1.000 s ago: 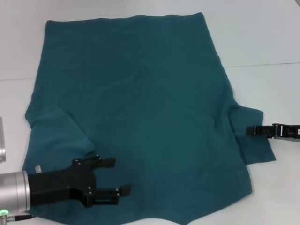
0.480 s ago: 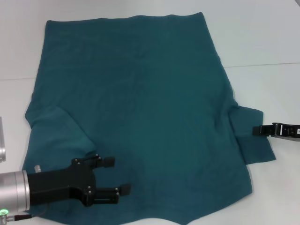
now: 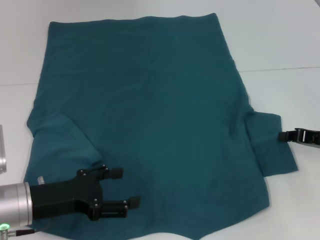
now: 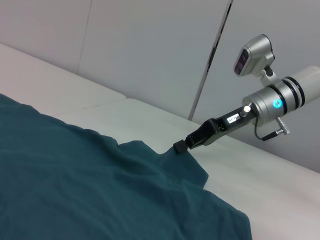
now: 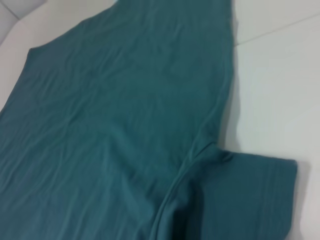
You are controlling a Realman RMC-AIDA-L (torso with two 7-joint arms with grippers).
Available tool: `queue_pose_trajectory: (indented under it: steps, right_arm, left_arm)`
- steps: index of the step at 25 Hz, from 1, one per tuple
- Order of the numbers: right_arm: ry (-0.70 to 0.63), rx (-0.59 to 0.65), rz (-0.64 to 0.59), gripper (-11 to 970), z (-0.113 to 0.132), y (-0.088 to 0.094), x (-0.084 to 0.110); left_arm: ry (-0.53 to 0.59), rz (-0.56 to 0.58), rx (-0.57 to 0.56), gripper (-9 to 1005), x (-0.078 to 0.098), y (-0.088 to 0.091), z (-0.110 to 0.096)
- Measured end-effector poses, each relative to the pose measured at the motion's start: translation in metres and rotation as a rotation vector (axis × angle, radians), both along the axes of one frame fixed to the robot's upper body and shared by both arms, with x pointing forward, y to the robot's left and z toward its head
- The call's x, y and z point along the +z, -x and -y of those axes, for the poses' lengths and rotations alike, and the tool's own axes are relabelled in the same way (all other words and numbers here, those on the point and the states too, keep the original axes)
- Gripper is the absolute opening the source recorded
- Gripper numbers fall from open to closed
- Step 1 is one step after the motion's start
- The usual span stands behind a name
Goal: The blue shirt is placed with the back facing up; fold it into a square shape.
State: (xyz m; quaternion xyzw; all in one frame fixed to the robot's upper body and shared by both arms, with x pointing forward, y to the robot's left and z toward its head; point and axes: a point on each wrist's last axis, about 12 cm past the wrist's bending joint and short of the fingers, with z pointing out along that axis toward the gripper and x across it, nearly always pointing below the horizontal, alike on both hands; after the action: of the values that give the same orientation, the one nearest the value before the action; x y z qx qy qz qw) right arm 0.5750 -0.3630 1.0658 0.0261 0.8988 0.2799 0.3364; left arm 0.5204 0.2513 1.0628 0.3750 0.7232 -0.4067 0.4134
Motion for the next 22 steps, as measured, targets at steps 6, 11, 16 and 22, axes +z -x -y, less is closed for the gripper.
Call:
queue_pose_trajectory:
  steps: [6, 11, 16, 22]
  right_arm:
    - [-0.009, -0.049, 0.049, 22, 0.010, 0.005, -0.001]
    - [-0.002, -0.074, 0.093, 34, 0.018, 0.008, -0.001]
    - [0.003, -0.084, 0.127, 45, 0.024, 0.009, 0.003]
    - [0.016, -0.088, 0.181, 58, 0.030, 0.003, 0.018]
  left_arm:
    - [0.009, -0.001, 0.004, 950, 0.000, 0.000, 0.000]
    - [0.015, -0.007, 0.006, 950, 0.000, 0.000, 0.001]
    - [0.021, -0.015, 0.009, 950, -0.001, 0.001, 0.003]
    - [0.030, -0.024, 0.010, 950, -0.001, 0.001, 0.003]
